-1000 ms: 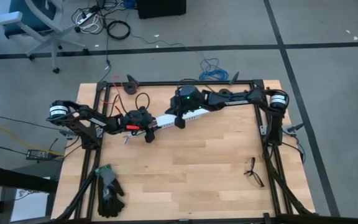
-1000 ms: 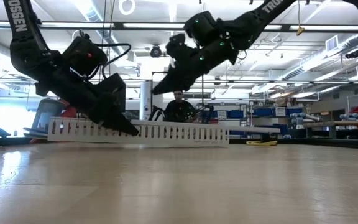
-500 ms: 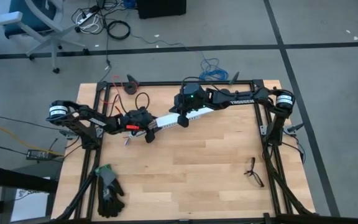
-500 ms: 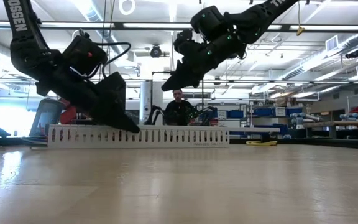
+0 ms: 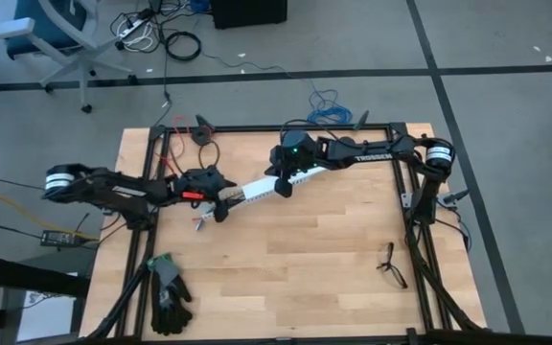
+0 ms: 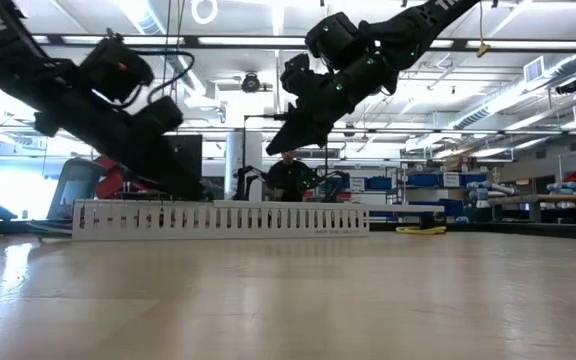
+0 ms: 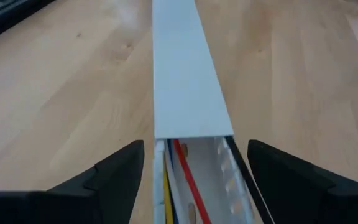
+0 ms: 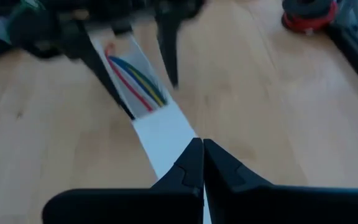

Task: Ziptie cables
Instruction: Close the white cable duct

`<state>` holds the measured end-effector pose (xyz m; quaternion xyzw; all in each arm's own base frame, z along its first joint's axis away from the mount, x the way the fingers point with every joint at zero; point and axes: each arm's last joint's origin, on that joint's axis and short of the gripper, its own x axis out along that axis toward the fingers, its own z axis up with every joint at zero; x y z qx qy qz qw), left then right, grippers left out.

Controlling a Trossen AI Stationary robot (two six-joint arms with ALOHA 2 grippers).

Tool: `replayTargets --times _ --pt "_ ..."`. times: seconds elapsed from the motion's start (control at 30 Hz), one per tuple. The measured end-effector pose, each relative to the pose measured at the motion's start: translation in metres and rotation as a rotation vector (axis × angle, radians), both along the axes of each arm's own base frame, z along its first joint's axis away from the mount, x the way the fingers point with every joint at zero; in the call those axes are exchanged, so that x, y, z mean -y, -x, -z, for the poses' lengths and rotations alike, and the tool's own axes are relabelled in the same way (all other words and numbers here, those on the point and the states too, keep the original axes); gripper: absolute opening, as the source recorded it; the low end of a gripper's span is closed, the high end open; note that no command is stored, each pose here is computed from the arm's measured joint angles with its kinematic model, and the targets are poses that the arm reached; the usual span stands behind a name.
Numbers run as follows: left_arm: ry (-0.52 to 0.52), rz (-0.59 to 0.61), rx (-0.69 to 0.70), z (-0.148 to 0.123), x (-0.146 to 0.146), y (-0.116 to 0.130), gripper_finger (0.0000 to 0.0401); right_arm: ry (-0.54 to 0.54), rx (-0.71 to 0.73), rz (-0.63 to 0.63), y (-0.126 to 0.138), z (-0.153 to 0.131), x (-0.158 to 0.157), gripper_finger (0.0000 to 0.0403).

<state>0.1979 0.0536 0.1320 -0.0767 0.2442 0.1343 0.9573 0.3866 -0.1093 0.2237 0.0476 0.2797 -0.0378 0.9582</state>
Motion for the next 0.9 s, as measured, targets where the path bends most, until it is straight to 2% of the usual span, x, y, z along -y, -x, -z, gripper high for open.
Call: replayTargets --times 0.17,0.27,0.43,0.9 --pt "0.029 -0.061 0.032 0.0 0.005 0.024 0.0296 0.004 -0.106 0.08 0.005 0.008 -0.003 0.0" --pt "0.083 -0.086 0.047 0.001 0.01 0.035 0.0295 0.017 -0.129 0.103 0.005 0.013 -0.009 0.0" --pt "0.146 -0.068 0.039 -0.002 0.022 0.037 0.0295 0.012 -0.135 0.109 0.006 0.019 -0.017 0.0" --pt "0.052 -0.144 -0.045 0.009 0.044 0.034 0.0295 -0.013 -0.106 0.121 0.004 0.02 -0.022 0.0"
